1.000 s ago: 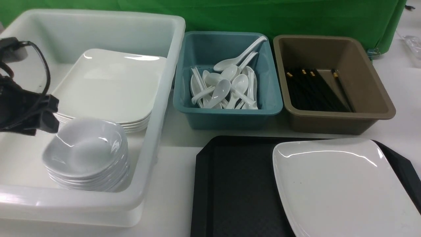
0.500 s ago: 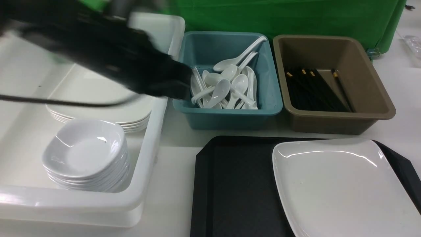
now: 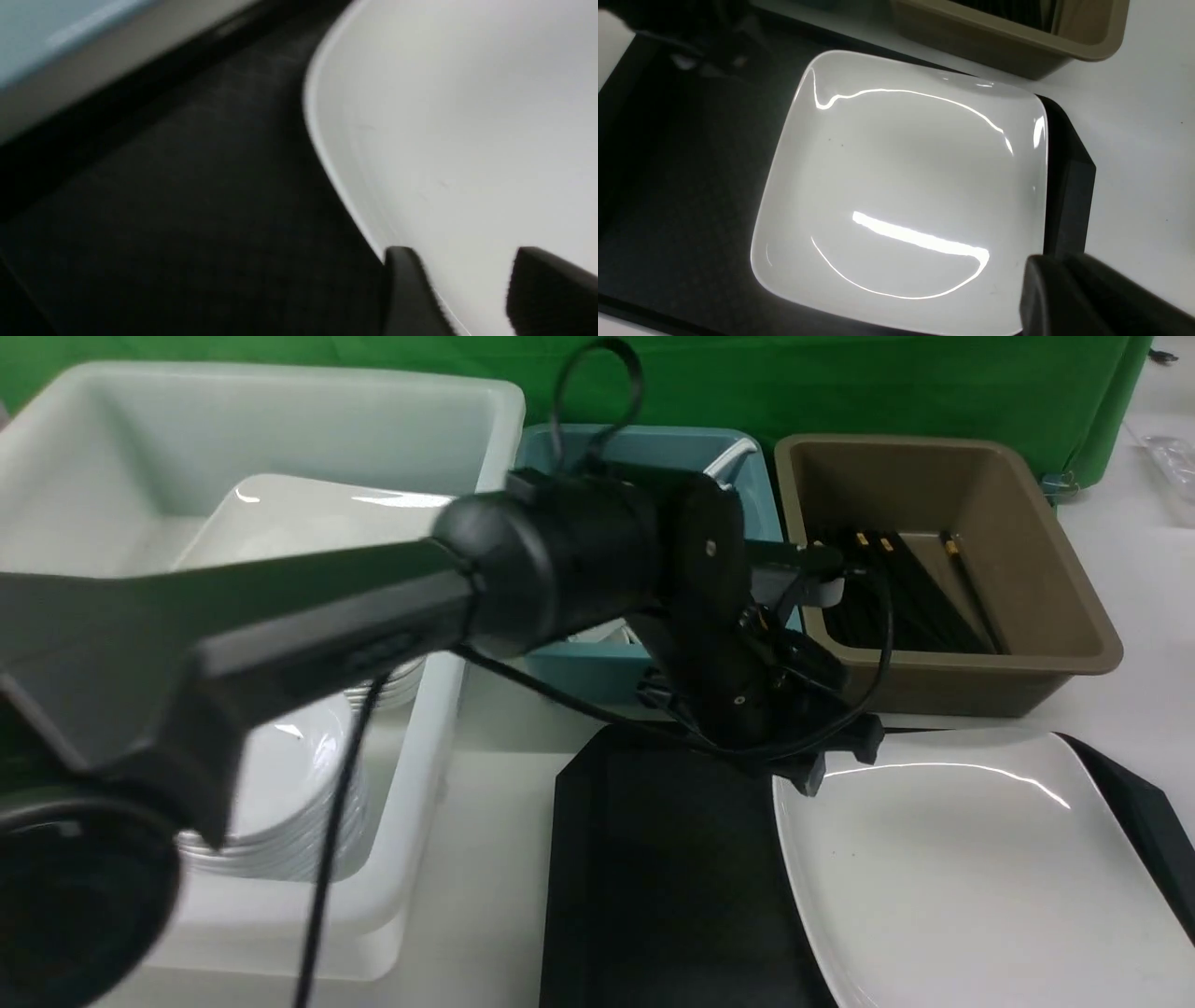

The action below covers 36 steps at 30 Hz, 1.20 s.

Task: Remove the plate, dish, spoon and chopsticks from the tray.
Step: Use the left arm to grab a plate from the dinner plate

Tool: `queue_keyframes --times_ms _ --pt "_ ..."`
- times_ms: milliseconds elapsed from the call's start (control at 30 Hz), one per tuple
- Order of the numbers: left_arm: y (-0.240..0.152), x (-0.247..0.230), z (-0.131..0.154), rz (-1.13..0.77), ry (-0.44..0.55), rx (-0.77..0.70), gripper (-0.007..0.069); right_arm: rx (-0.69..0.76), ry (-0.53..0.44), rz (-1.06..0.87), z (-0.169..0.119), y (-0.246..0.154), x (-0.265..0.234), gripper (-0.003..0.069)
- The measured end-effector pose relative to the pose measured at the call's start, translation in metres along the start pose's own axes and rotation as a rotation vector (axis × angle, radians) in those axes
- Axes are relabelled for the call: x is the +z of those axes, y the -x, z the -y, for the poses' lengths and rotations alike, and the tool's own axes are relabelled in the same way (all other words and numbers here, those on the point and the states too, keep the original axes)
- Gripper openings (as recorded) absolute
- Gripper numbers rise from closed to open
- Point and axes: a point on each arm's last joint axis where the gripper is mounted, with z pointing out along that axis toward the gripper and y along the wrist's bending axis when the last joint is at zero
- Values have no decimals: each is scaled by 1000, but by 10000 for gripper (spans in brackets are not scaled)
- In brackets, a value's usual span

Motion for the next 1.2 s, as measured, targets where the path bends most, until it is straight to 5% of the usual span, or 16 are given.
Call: queue_keyframes --times_ms 67,200,400,633,733,800,1200 --pt "5 18 -4 5 8 -3 449 0 -1 0 0 0 0 73" --pt "6 46 -11 14 17 -15 552 0 -1 0 0 0 0 76" --pt "6 65 -15 39 15 -32 576 -1 -1 0 0 0 0 83" --pt "9 72 -16 76 -2 -53 426 -2 -2 4 0 0 0 88" --pt "9 74 -17 72 0 -55 218 -2 -2 4 0 0 0 88" --pt "10 73 -17 77 -22 -99 146 -2 -2 4 0 0 0 88" --pt "11 6 -5 22 44 27 85 -3 -2 4 0 0 0 90"
